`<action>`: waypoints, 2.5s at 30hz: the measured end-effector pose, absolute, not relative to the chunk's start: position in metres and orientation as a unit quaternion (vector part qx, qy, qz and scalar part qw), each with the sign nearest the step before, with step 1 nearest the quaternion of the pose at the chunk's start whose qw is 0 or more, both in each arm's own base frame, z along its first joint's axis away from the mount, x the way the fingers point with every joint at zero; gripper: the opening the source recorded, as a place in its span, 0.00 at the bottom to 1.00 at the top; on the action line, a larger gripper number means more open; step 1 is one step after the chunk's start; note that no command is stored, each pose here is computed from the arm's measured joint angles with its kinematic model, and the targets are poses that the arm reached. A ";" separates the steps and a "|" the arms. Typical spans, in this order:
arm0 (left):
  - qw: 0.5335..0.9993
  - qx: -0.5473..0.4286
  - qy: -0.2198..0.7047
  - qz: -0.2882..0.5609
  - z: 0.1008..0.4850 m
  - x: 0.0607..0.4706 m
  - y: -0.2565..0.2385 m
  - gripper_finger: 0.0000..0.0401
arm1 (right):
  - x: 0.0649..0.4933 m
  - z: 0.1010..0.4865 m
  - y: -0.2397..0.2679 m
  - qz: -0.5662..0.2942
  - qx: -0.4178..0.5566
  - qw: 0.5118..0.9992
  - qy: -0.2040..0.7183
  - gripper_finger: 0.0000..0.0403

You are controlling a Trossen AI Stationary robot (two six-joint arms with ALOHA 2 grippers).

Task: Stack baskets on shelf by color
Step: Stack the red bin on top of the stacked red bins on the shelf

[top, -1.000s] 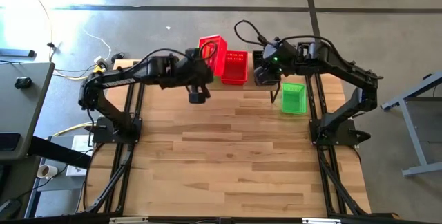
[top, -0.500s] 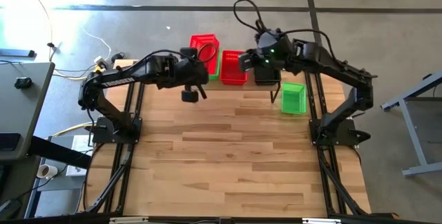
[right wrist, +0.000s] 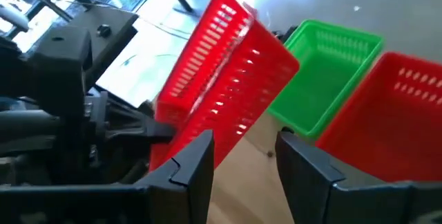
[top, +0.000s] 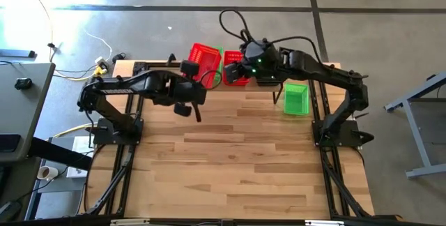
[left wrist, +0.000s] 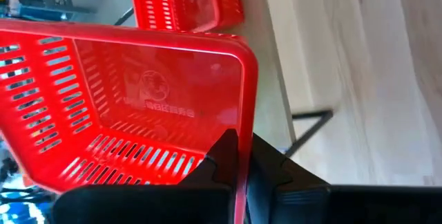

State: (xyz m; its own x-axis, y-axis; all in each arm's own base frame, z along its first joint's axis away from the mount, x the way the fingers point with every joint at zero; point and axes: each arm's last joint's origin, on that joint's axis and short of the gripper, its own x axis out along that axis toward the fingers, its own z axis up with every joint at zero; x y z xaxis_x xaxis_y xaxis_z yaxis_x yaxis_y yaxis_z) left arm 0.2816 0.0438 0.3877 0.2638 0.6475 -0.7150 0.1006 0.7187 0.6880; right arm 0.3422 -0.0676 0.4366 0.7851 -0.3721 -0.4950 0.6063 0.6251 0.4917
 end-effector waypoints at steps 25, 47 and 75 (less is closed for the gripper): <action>0.643 0.413 0.610 0.209 0.363 0.299 0.007 0.00 | 0.369 0.420 -0.033 -0.280 0.345 0.880 0.168 0.35; 0.610 0.497 0.589 0.183 0.362 0.301 -0.024 0.00 | 0.375 0.410 -0.042 -0.300 0.373 0.861 0.173 0.35; 0.627 0.474 0.585 0.201 0.357 0.307 -0.025 0.19 | 0.378 0.400 -0.051 -0.318 0.345 0.860 0.201 0.00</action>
State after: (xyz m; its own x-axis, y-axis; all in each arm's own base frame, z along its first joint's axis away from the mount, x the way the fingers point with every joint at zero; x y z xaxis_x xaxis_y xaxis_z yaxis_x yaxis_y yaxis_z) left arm 0.3073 -0.0248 0.3566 0.2353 0.8065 -0.5424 0.3013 0.4701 0.8296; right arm 0.3781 -0.0512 0.3996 0.7172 -0.4080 -0.5649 0.6853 0.5601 0.4655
